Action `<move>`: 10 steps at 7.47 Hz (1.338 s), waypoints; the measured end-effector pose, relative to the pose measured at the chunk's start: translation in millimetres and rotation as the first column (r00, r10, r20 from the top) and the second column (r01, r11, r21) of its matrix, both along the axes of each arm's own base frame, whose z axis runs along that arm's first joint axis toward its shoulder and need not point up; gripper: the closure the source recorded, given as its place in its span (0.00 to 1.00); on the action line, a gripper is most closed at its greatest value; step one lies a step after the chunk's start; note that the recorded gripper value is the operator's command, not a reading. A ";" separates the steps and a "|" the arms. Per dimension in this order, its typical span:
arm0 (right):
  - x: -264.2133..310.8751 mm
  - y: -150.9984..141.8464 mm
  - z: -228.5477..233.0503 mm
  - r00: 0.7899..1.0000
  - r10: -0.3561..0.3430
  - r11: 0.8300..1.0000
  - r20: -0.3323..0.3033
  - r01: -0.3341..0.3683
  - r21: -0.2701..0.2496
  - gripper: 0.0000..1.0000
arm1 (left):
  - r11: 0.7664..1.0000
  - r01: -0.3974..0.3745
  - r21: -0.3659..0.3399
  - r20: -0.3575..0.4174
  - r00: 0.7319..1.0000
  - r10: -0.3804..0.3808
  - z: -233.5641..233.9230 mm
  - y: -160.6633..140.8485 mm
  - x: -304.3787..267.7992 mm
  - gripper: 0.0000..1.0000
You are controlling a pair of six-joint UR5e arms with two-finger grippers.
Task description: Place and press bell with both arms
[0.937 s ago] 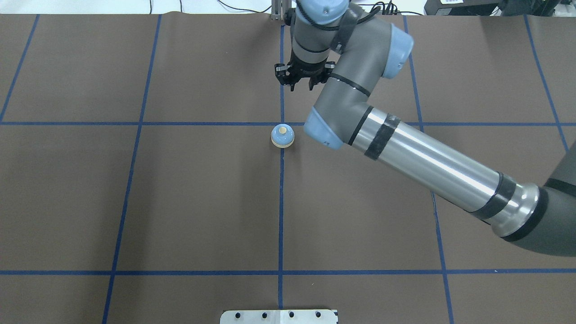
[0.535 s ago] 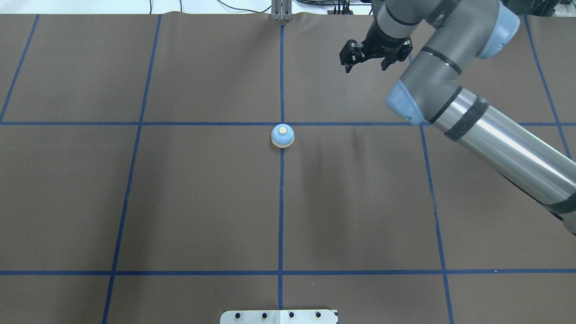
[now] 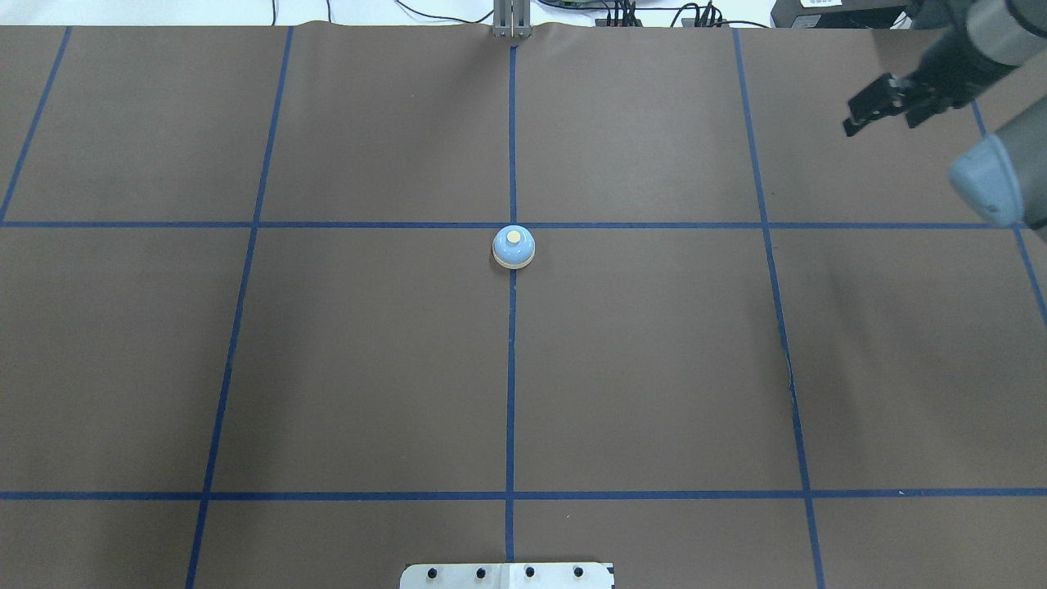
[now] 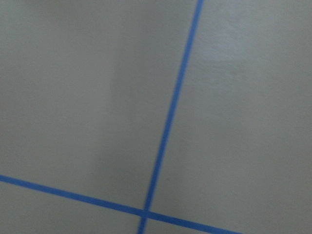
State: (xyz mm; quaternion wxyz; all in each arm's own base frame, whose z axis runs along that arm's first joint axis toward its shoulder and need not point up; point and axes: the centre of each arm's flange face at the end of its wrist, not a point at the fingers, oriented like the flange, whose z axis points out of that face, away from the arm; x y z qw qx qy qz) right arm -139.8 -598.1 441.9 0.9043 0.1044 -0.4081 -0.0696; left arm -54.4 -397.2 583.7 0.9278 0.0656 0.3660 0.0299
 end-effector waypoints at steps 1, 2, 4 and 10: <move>42.6 25.0 41.6 0.999 -0.024 0.999 -0.026 0.025 0.021 0.01 | 1.000 -0.002 0.004 0.002 1.000 0.002 0.4 -1.2 0.1 0.00; 81.4 49.3 79.0 0.998 -0.051 0.998 -0.049 0.053 0.042 0.01 | 1.000 -0.003 0.009 0.003 1.000 0.003 0.8 -1.4 0.2 0.00; 158.8 102.4 143.8 0.997 -0.051 0.998 -0.063 0.054 0.045 0.00 | 1.000 0.001 -0.005 -0.002 1.000 -0.001 6.9 1.5 0.4 0.00; 217.9 181.5 196.8 0.997 0.044 0.997 -0.057 -0.047 -0.054 0.00 | 0.999 -0.010 -0.032 -0.072 0.997 0.008 16.0 -8.7 4.3 0.00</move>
